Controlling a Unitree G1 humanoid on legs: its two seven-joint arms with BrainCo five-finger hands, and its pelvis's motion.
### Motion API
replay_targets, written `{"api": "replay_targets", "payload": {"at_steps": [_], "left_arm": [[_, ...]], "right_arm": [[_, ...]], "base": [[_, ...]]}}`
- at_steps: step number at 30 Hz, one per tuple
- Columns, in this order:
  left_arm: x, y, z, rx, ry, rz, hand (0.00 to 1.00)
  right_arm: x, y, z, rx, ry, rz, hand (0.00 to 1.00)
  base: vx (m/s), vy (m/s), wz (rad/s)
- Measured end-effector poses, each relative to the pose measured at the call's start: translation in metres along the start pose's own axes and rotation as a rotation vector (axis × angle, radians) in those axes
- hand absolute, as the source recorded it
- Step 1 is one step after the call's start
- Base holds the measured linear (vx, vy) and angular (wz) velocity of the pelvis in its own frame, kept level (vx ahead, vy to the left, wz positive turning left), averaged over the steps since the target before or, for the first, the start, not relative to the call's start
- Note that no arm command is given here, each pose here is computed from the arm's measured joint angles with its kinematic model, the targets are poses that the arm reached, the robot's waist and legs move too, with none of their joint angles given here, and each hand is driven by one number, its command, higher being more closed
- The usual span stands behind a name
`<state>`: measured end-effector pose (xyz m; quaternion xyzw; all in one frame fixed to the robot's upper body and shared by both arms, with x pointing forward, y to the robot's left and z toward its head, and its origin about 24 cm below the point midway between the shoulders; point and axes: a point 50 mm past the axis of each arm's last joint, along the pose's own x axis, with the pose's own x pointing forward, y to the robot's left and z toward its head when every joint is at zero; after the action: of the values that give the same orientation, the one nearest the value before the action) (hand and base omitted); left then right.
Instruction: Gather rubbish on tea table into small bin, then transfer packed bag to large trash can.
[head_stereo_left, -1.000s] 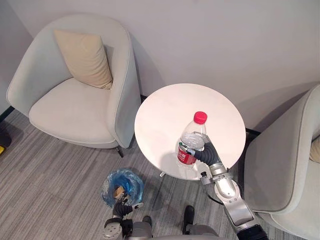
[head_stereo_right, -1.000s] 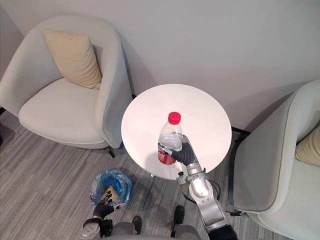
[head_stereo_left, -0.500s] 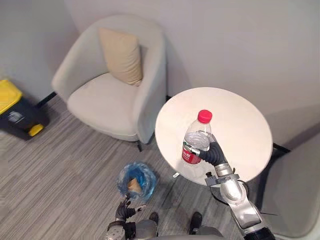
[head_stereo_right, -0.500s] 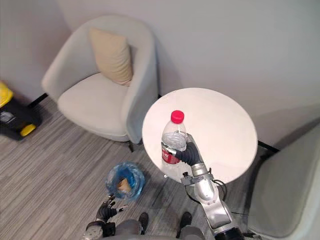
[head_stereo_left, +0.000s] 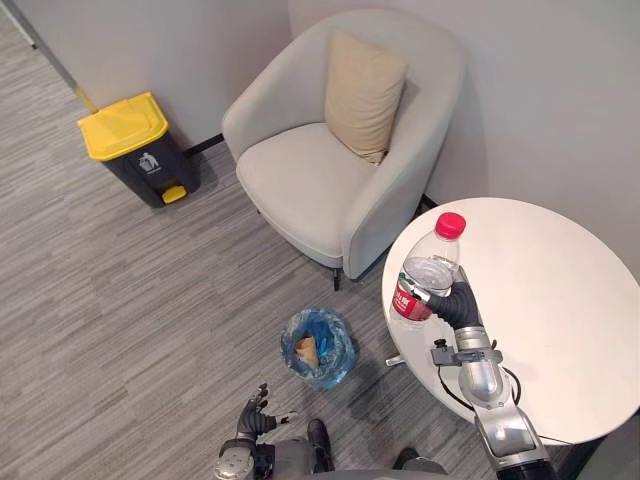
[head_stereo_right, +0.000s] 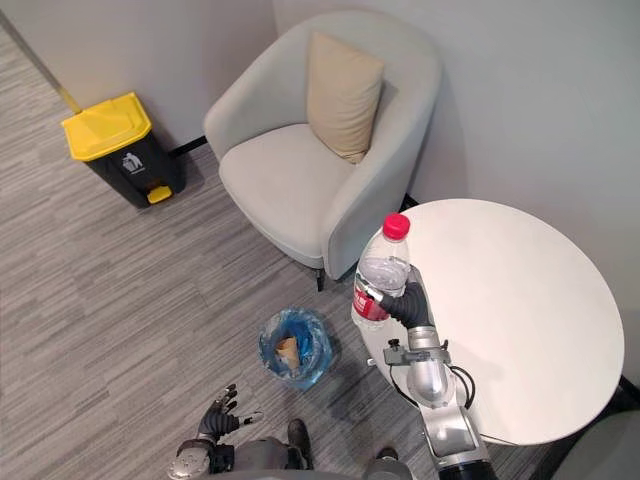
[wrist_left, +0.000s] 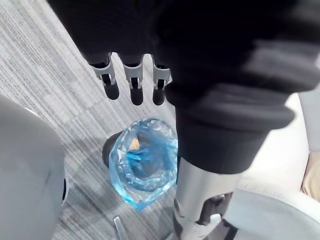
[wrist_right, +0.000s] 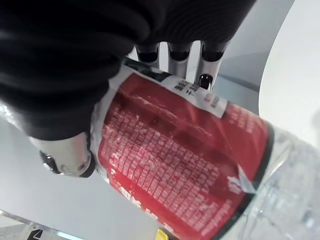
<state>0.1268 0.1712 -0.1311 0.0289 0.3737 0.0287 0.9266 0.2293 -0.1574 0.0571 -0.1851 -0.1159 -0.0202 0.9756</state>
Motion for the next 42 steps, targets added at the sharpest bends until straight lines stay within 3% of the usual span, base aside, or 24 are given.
{"api": "replay_targets", "payload": {"at_steps": [6, 22, 31, 42], "left_arm": [[0.000, 0.010, 0.003, 0.029, -0.014, 0.013, 0.00], [0.000, -0.008, 0.003, 0.006, -0.016, -0.024, 0.00], [-0.001, 0.005, 0.000, 0.038, -0.002, -0.002, 0.00], [0.019, 0.004, 0.042, 0.056, -0.120, -0.005, 0.00]], "right_arm": [[-0.006, 0.028, -0.007, 0.040, 0.047, 0.112, 1.00], [-0.013, 0.003, -0.020, -0.036, 0.090, 0.082, 1.00], [-0.016, 0.020, -0.020, 0.021, 0.107, 0.151, 1.00], [0.029, 0.051, 0.000, 0.000, -0.031, 0.316, 1.00]], "base": [[0.10, 0.050, 0.47], [0.15, -0.035, 0.46], [-0.05, 0.010, 0.36], [-0.22, -0.044, 0.41]]}}
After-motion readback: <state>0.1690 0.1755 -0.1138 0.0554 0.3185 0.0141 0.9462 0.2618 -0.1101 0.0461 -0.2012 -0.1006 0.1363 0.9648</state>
